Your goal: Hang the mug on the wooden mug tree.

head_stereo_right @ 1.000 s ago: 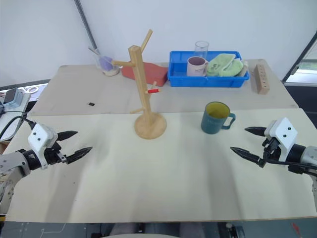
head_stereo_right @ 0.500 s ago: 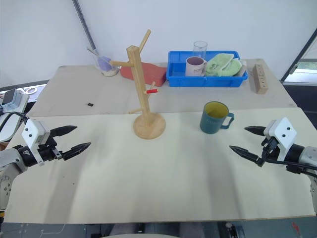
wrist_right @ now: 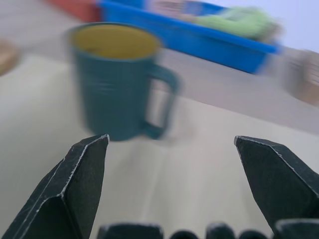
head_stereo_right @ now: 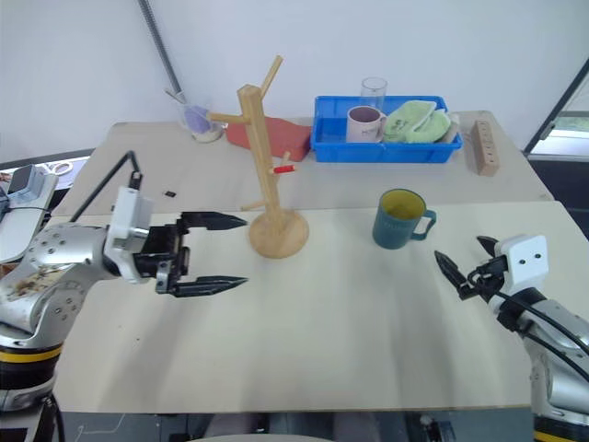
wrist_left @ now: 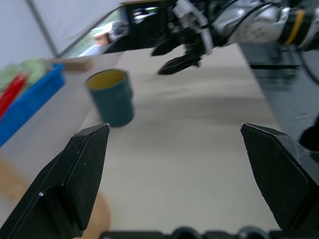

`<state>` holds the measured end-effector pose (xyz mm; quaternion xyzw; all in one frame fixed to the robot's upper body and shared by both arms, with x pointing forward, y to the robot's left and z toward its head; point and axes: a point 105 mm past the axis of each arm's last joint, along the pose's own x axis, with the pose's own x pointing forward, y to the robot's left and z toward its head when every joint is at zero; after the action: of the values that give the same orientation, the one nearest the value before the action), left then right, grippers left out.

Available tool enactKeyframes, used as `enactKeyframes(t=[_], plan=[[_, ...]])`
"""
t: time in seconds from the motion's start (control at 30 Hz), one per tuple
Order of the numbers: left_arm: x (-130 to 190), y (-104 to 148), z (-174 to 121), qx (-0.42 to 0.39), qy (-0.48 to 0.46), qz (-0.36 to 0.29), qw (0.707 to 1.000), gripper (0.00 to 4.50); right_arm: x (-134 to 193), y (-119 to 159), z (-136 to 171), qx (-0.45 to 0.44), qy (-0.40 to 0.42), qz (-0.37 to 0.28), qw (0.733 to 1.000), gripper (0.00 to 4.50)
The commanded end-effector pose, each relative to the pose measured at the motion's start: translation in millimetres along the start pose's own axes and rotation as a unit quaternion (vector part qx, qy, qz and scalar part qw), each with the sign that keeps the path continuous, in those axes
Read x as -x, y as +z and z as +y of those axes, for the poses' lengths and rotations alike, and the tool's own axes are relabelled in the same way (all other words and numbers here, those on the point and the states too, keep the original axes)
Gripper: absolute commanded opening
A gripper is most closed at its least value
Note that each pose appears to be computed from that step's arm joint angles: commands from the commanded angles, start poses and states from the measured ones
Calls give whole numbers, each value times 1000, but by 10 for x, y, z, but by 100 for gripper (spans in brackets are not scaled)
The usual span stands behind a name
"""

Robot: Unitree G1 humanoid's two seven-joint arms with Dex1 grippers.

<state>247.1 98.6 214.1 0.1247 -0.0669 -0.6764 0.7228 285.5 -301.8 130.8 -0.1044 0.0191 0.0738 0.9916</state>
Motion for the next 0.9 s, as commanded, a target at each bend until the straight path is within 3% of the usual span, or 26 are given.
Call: enactKeyframes(t=[0.03,0.4,0.9], plan=[[-184,113,-15,-14,-37,-23,999,450,-73,52,-119,-8,-56,-17,998,447],[-494,78,26,-17,-67,-39,997,450,-350,-124,112,-55,-41,-3,998,447],[-492,-49,53,-28,-59,-3,998,450,-599,-60,254,-62,-55,-20,996,447]])
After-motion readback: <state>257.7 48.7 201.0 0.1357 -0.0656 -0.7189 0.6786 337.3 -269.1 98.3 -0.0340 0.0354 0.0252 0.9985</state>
